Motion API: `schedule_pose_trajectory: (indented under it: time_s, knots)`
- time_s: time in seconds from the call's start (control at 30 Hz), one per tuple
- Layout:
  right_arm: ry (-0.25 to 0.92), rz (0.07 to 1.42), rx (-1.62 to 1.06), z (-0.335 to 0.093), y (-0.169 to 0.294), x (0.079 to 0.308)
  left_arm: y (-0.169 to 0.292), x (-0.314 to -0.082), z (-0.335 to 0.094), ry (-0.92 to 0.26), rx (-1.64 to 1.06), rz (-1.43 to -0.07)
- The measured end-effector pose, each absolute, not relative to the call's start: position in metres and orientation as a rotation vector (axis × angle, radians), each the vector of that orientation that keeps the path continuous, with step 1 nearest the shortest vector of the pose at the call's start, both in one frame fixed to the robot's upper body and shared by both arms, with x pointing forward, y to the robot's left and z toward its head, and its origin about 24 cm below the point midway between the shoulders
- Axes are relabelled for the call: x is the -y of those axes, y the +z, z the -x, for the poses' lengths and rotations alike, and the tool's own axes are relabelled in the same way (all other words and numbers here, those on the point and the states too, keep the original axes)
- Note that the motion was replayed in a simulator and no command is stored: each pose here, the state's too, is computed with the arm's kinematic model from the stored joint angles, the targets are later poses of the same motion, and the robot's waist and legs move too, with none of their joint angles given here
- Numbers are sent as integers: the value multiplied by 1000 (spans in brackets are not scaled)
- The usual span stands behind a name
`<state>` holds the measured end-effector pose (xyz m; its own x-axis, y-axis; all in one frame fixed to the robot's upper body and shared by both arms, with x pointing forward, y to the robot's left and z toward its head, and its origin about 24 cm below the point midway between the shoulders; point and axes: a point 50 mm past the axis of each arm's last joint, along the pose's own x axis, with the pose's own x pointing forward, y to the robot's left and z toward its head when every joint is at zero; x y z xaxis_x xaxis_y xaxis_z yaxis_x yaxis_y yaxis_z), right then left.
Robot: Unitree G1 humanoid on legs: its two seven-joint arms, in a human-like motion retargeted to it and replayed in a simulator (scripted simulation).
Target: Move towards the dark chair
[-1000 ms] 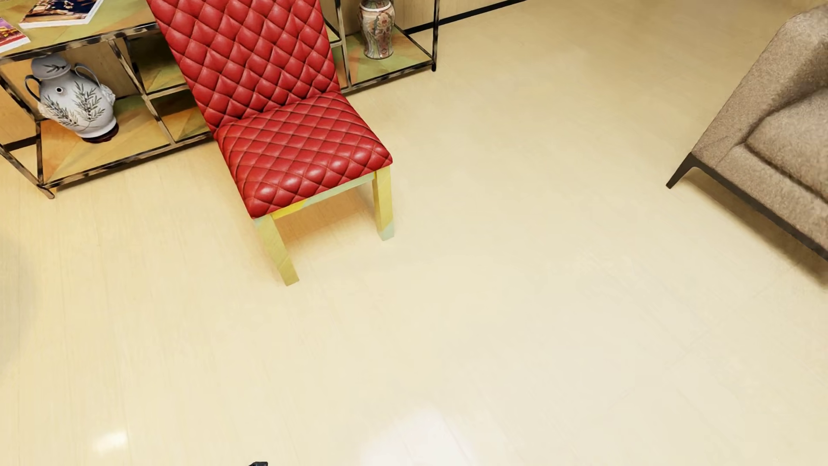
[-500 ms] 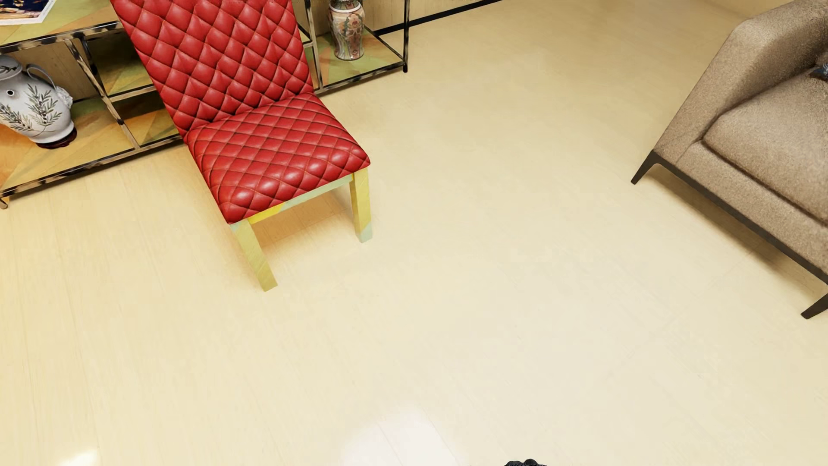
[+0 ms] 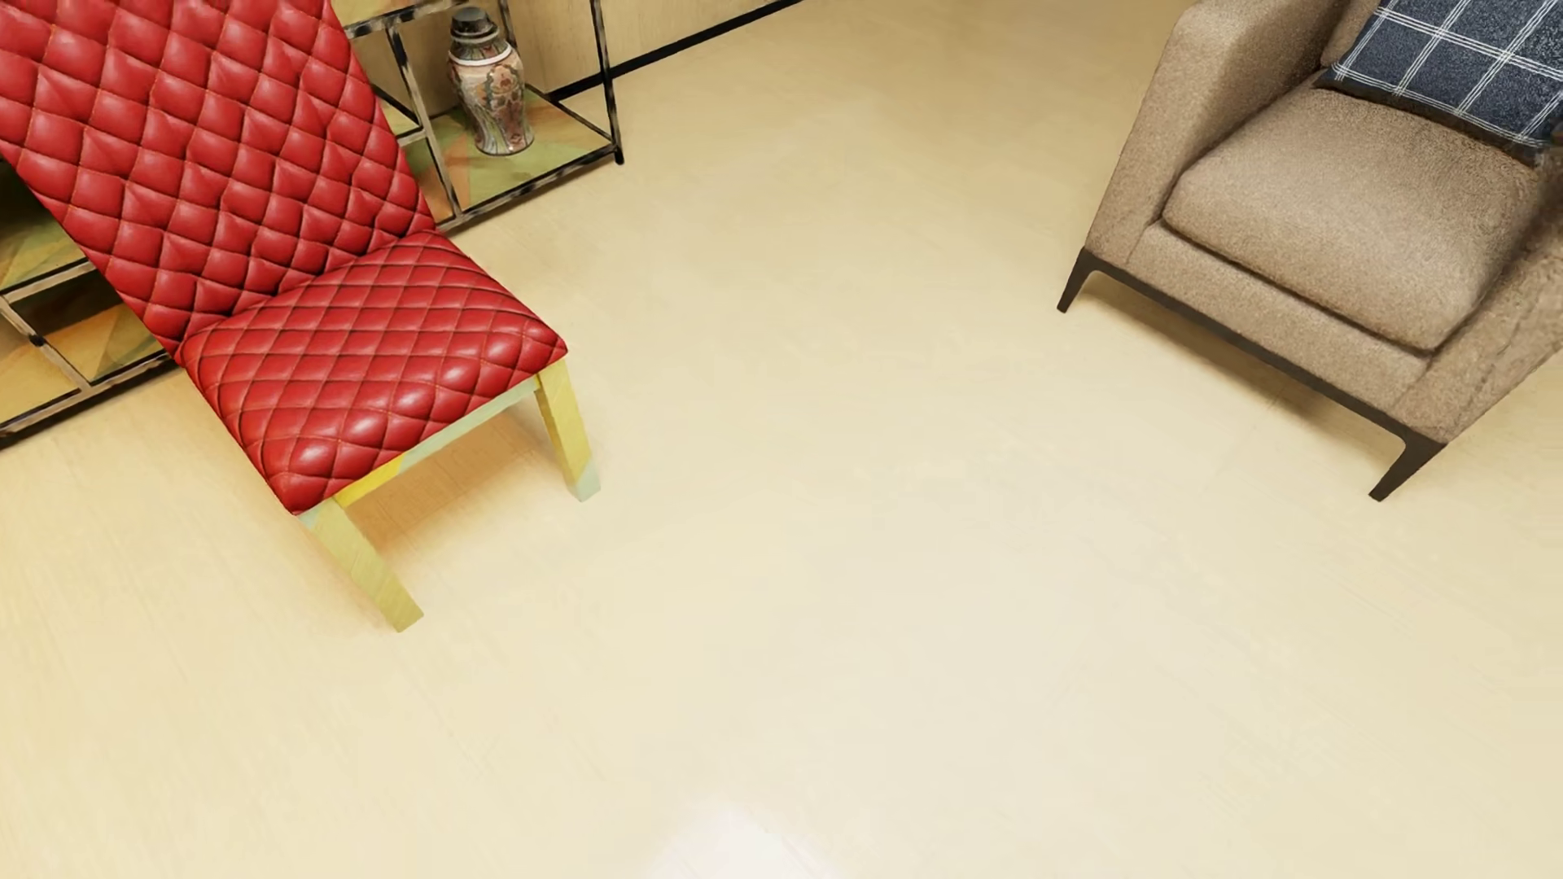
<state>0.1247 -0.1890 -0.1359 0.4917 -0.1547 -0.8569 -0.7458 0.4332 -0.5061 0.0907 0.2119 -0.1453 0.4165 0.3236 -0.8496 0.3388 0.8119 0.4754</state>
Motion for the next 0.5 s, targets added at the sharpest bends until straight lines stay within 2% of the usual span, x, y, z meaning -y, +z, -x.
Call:
schedule_pose_trajectory:
  time_s: [0.3, 0.5]
  knots:
    - [533, 1097, -1055, -114, -144, 180, -141, -217, -91, 29, -1145, -663]
    - [486, 1099, -1024, -128, -139, 186, -148, -219, -66, 10, -1238, -642]
